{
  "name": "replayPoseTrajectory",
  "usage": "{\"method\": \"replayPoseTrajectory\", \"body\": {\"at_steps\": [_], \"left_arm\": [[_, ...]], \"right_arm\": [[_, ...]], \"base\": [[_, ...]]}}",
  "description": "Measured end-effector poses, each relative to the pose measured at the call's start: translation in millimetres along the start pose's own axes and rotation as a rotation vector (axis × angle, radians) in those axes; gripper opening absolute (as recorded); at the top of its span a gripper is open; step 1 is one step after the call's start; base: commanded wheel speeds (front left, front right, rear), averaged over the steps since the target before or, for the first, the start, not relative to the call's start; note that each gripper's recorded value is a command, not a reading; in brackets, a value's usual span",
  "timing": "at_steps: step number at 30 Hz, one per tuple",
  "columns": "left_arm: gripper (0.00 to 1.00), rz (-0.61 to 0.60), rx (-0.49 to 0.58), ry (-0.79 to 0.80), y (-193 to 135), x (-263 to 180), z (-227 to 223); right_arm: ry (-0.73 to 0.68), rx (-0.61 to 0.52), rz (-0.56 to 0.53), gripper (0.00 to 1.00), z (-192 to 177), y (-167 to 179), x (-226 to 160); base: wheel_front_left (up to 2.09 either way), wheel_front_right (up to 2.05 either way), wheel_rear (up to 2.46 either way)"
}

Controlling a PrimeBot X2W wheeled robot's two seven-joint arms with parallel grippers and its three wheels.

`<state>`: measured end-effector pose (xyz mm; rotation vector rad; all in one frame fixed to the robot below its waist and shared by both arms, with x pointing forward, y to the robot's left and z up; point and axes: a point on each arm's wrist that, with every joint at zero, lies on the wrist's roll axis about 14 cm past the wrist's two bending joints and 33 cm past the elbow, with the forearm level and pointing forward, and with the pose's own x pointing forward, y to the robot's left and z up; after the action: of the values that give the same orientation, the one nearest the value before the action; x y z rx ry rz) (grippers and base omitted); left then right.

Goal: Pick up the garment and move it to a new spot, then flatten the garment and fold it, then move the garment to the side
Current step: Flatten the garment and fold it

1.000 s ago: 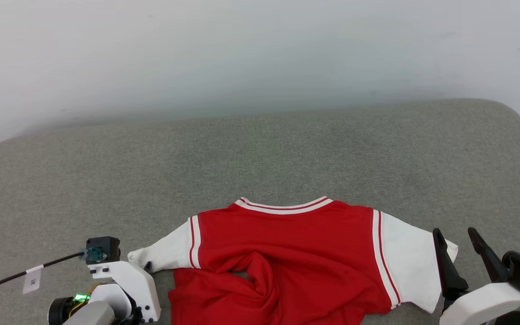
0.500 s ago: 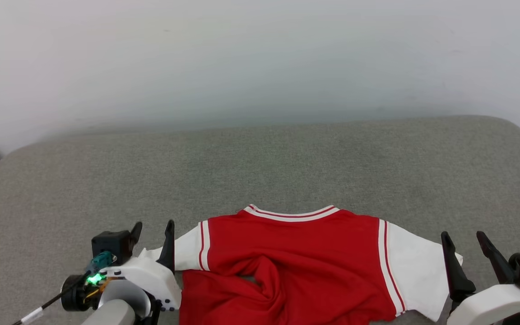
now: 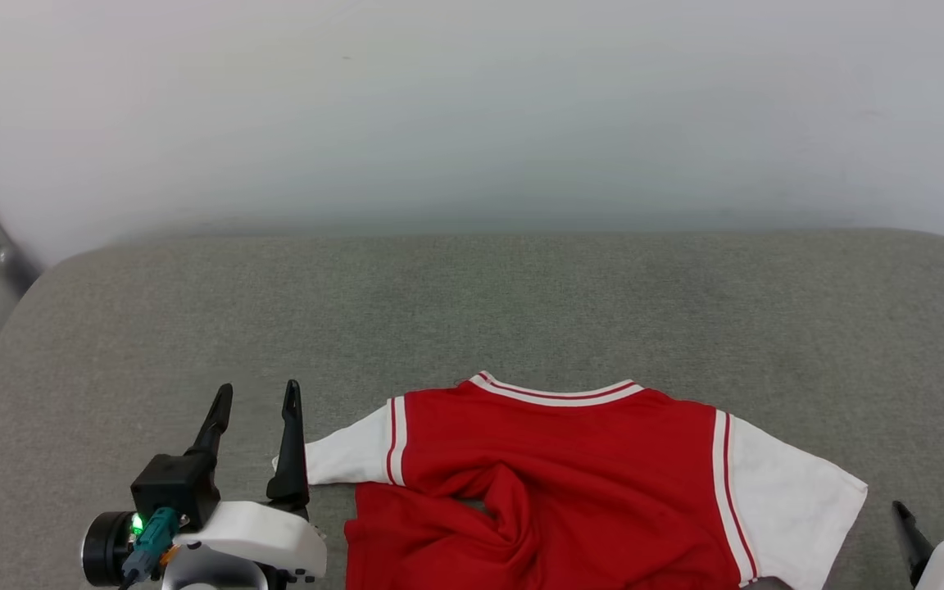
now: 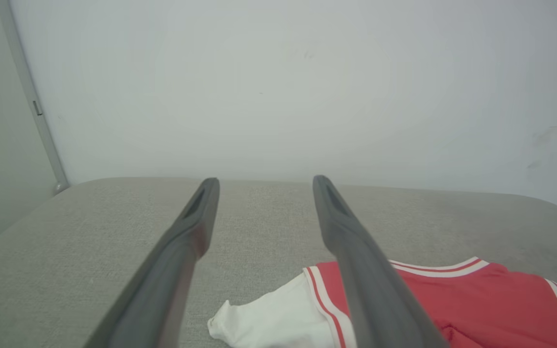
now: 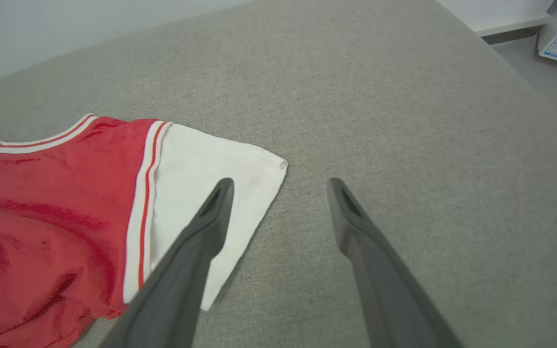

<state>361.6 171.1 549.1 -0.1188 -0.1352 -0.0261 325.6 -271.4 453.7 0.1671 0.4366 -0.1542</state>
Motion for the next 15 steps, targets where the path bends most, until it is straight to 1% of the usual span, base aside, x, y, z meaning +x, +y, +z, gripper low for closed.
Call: {"method": "replayPoseTrajectory", "body": {"at_steps": [3,7,11,15], "left_arm": [[1.0,0.022,0.015,-0.023,8.6,-3.5,5.6],[1.0,0.049,0.027,-0.021,19.1,-8.5,4.0],[1.0,0.072,0.03,-0.002,26.2,-9.4,-3.0],[1.0,0.077,0.028,0.016,26.9,-6.0,-10.3]], "right_arm": [[0.135,0.023,-0.014,1.0,-15.8,-10.6,10.0],[0.303,0.019,-0.014,1.0,-31.7,-14.1,21.4],[0.423,0.014,0.016,1.0,-37.8,-3.8,35.1],[0.499,0.008,0.038,1.0,-38.5,5.8,50.8]], "base": [[0.0,0.0,0.0],[0.0,0.0,0.0],[0.0,0.0,0.0],[0.0,0.0,0.0]]}}
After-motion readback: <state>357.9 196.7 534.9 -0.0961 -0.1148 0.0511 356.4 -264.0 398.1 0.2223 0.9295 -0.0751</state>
